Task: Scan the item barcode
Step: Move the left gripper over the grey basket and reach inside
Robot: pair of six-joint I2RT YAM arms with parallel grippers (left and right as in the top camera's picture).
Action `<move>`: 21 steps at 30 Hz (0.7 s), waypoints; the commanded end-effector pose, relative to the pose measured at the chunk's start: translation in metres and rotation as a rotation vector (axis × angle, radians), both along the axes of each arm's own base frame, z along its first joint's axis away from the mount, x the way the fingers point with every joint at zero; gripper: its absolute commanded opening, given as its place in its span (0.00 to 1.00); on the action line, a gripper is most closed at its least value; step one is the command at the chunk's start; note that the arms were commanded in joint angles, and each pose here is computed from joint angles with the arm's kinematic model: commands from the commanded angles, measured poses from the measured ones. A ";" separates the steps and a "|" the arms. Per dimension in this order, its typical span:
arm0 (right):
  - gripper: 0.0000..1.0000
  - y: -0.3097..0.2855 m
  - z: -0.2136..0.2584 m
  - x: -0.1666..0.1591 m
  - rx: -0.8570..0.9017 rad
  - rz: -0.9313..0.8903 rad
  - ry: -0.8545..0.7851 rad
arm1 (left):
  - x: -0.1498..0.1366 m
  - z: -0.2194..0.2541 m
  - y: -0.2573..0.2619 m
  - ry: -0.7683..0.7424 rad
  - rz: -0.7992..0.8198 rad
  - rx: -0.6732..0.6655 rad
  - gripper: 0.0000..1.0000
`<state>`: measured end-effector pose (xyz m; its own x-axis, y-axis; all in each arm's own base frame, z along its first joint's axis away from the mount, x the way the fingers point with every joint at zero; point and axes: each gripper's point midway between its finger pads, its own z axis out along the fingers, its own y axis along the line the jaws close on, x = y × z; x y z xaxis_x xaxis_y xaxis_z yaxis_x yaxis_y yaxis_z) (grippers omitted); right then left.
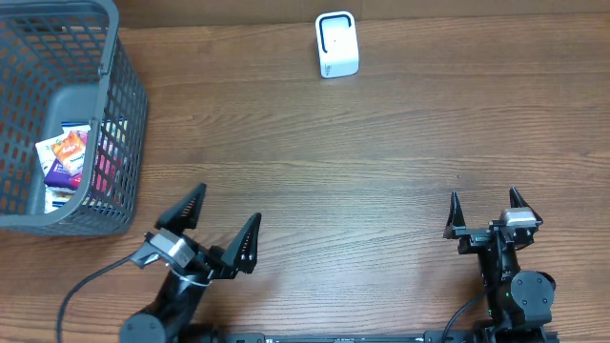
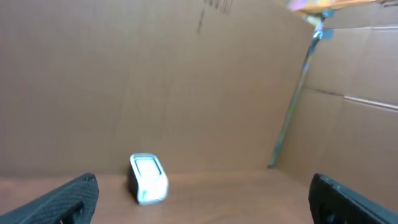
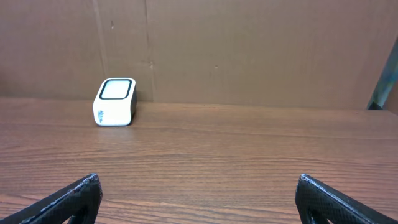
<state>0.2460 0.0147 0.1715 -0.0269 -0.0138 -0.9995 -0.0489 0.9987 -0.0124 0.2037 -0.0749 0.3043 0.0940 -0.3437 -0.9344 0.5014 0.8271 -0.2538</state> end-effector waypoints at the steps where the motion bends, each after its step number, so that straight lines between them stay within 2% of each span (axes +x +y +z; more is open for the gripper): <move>1: 1.00 -0.001 -0.001 0.000 0.007 -0.006 -0.007 | -0.001 0.033 0.004 0.010 0.056 0.124 1.00; 4: 1.00 -0.001 -0.001 0.000 0.007 -0.006 -0.007 | 0.002 0.032 -0.009 0.157 -0.026 0.230 1.00; 7: 1.00 -0.001 -0.001 0.000 0.007 -0.006 -0.007 | -0.003 0.042 -0.031 0.180 -0.190 0.304 1.00; 9: 1.00 -0.001 -0.001 0.000 0.007 -0.006 -0.007 | -0.002 0.051 -0.037 0.159 -0.234 0.330 1.00; 13: 1.00 -0.001 -0.001 0.000 0.007 -0.006 -0.007 | 0.012 0.066 -0.031 0.193 -0.192 0.348 1.00; 17: 1.00 -0.001 -0.001 0.000 0.007 -0.006 -0.007 | 0.032 0.063 -0.020 0.411 -0.154 0.335 1.00; 21: 1.00 -0.001 -0.001 0.000 0.007 -0.006 -0.007 | 0.042 0.059 -0.016 0.593 -0.186 0.404 1.00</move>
